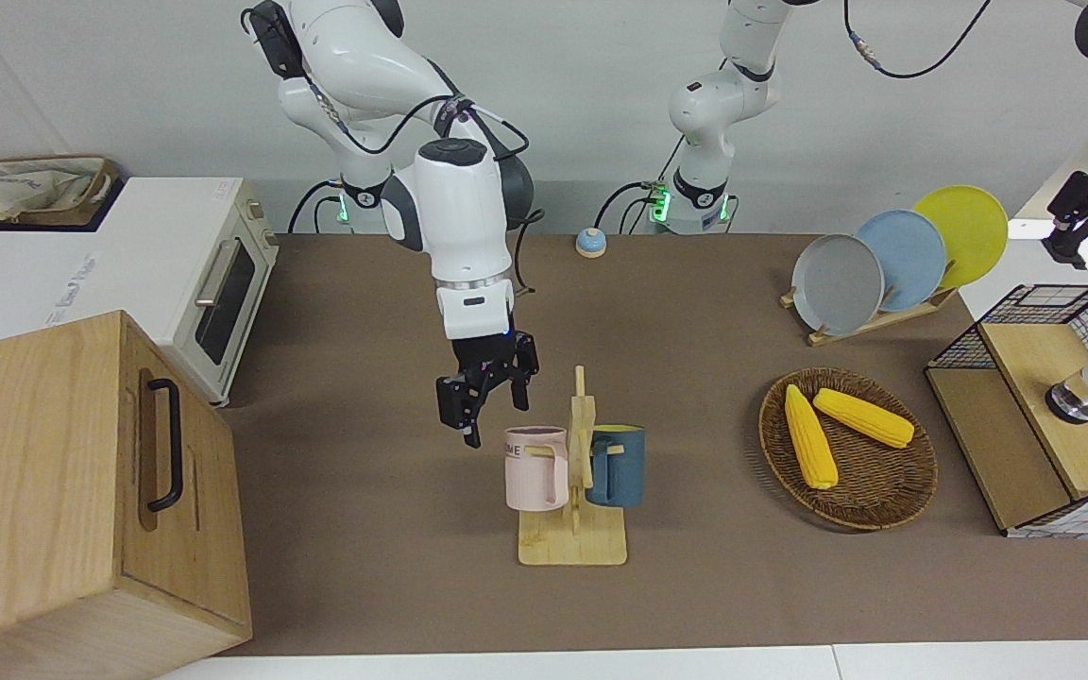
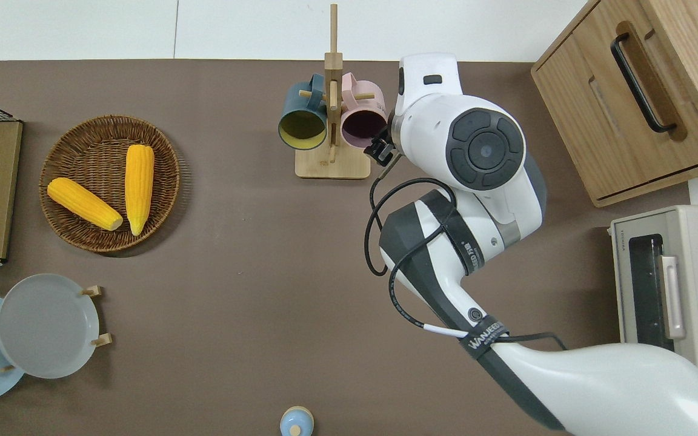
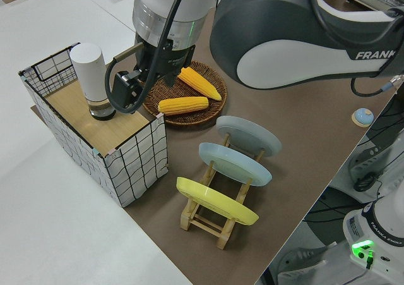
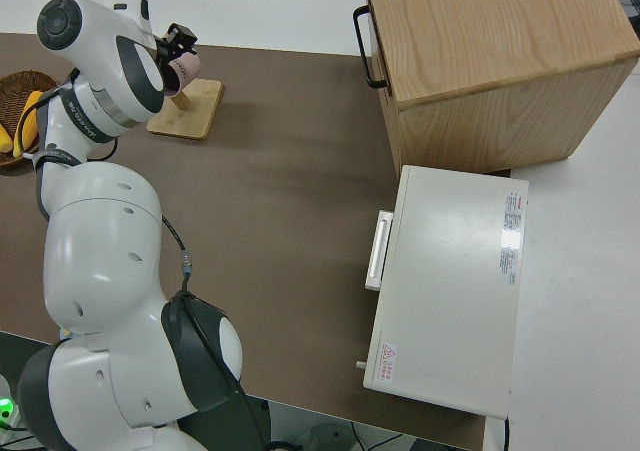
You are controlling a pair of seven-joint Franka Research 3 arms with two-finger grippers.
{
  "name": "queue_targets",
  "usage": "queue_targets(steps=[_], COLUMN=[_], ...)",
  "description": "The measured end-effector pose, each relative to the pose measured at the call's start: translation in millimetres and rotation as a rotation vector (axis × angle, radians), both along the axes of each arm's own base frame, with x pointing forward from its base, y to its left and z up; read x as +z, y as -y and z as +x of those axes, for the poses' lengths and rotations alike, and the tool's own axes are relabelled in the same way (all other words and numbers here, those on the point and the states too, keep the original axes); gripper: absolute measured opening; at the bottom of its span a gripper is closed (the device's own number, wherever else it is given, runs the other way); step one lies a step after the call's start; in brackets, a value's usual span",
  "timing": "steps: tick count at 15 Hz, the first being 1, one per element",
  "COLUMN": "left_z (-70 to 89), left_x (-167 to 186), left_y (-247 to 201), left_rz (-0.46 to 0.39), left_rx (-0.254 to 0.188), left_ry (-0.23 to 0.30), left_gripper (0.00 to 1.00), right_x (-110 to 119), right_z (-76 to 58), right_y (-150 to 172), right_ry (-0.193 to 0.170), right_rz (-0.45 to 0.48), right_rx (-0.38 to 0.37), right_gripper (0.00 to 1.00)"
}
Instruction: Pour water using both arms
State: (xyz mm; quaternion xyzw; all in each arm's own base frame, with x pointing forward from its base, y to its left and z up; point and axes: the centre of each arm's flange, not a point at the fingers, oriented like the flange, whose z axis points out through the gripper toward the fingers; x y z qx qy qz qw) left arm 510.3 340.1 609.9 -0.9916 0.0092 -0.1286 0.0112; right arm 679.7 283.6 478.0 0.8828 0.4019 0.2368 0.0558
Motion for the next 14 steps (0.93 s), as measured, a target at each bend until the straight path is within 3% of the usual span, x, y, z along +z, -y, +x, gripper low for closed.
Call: queue_targets(steps=[7,13,14], left_z=[22.9,37.7,40.0], left_x=[-11,-19,-19], left_y=[-18,-18,-16], left_rz=[-0.073,-0.071,-0.071], left_rx=[0.061,0.068,0.065], left_ry=[0.214,0.278,0.282], left_gripper=[1.0,1.0,1.0], right_x=[-20,-24,-25], right_z=[7.2,11.5,12.1], right_y=[-5,1,2], right_ry=[0.01,0.016,0.017], right_rz=[0.006,0.001,0.001], right_rx=[0.01,0.002,0.001], right_gripper=[0.94,0.83,0.76])
